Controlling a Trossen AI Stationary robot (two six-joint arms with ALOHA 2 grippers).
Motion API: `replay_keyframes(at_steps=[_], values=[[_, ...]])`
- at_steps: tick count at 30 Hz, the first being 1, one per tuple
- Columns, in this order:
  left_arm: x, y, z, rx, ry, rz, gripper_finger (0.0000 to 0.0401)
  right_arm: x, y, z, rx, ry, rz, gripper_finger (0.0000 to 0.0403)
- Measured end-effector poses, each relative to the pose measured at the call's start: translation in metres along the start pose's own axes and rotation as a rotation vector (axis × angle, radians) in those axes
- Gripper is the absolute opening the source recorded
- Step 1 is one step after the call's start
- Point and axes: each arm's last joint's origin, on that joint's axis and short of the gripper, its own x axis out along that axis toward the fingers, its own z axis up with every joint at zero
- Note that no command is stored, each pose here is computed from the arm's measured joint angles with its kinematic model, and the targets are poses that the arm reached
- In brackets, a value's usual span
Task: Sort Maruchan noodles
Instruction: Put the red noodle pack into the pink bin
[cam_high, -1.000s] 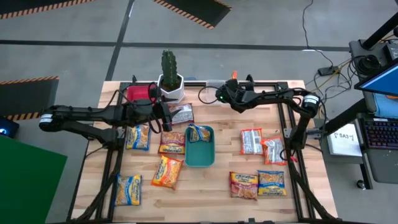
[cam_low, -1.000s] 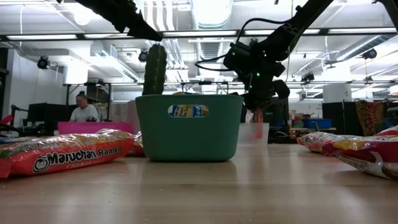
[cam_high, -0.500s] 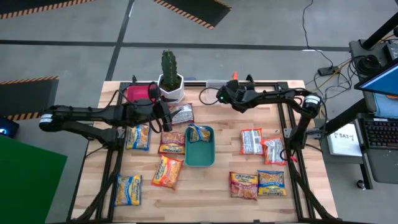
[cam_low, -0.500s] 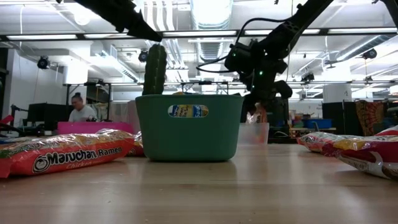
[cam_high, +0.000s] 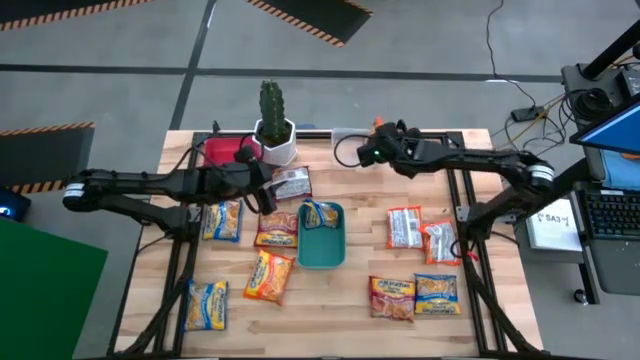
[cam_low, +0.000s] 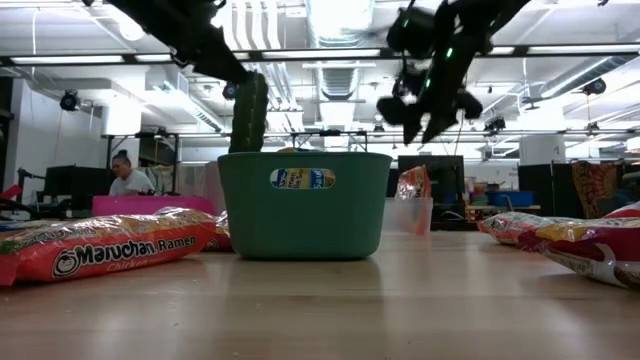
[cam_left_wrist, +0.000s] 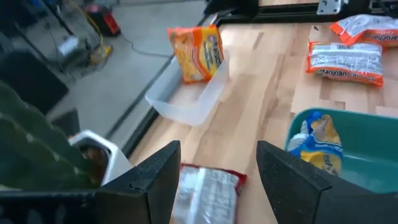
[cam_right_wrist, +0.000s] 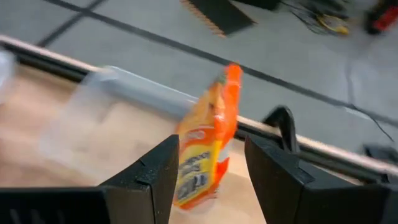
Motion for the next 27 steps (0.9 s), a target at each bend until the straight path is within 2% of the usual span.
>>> replay_keyframes(at_steps=[5, 10, 18, 23, 27], values=[[-0.002, 0.001, -0.002, -0.137, 0.114, 0.011, 0.0194, -0.035, -0.001, 0.005, -0.102, -0.033, 0.173, 0.0169], [-0.005, 0.003, -0.008, -0.288, 0.358, 0.082, 0.0194, -0.061, 0.0, 0.006, -0.171, -0.089, 0.252, 0.0166], [0.002, -0.007, -0.048, -0.399, 0.849, 0.183, 0.0194, -0.073, 0.005, 0.003, -0.257, -0.118, 0.294, 0.0162], [0.009, -0.015, -0.071, -0.42, 1.041, 0.227, 0.0194, -0.07, 0.006, -0.004, -0.293, -0.11, 0.29, 0.0156], [0.012, -0.019, -0.083, -0.424, 1.12, 0.262, 0.0194, -0.065, 0.006, -0.011, -0.316, -0.112, 0.289, 0.0156]])
